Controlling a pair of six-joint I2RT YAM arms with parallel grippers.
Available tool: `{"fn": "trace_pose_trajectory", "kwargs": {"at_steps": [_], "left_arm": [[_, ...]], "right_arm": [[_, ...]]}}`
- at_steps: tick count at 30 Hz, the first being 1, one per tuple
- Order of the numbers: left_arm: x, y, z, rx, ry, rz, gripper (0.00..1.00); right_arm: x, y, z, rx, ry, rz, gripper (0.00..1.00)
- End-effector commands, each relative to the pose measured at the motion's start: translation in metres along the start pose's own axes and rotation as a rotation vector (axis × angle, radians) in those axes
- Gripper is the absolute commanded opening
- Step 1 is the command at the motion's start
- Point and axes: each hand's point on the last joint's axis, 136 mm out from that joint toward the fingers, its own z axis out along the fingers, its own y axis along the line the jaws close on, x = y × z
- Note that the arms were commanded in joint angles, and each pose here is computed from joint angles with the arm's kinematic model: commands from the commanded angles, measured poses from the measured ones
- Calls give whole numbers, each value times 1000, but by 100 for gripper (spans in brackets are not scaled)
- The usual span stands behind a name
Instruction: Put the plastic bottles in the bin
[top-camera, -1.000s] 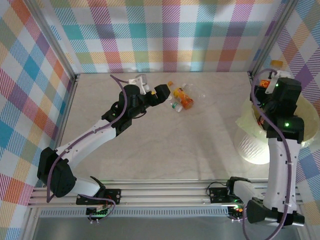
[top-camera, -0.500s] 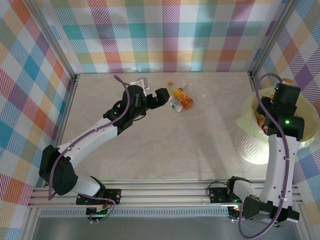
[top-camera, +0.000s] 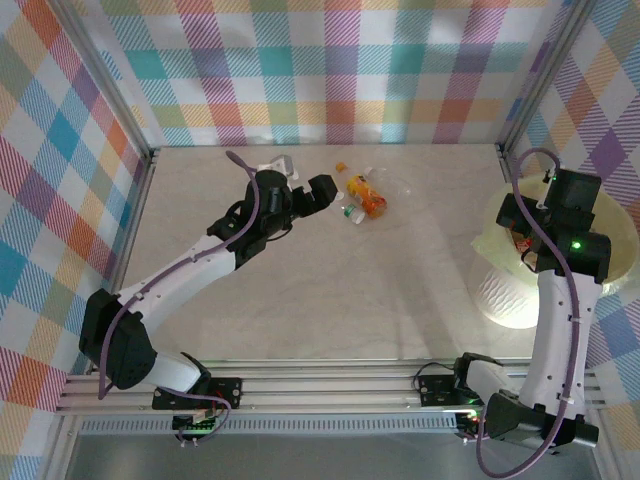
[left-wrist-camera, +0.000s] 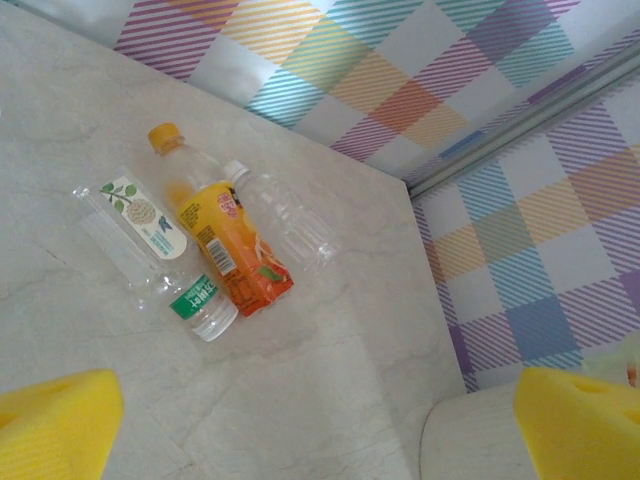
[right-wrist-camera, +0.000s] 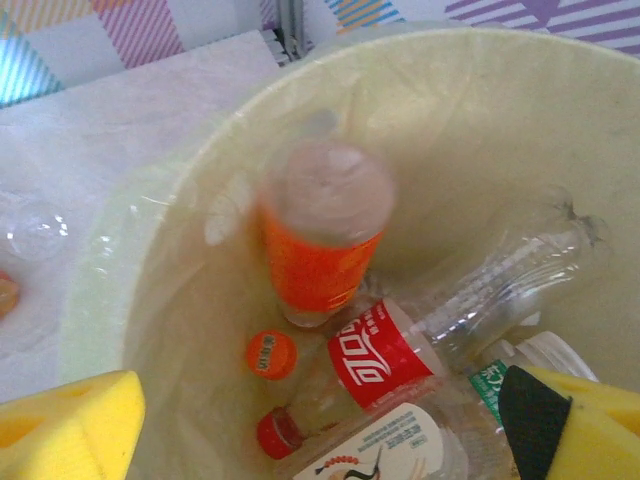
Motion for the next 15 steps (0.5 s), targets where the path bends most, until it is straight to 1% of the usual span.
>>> {"fn": "trace_pose_trajectory", "kwargs": {"at_steps": [1,3,6,11,15], "left_arm": [[-4,8,5,-20,-15,-14,100],[-3,10,6,-24,-13,-16,100],[-1,16,9,-39,-7,-19,100],[4,23,15,-39,-2,-35,100],[4,31,17,-53,-14,-46,100]], "right_arm": [[-11,10,-14,-74,-44,39,98],[-16,14,-19,-100,-68,51,100],[-23,28,-29,-189,-104,65,100],[-33,78,-50,-478,-139,51,100],[-34,135,-65,-748,-143,-16,100]]}}
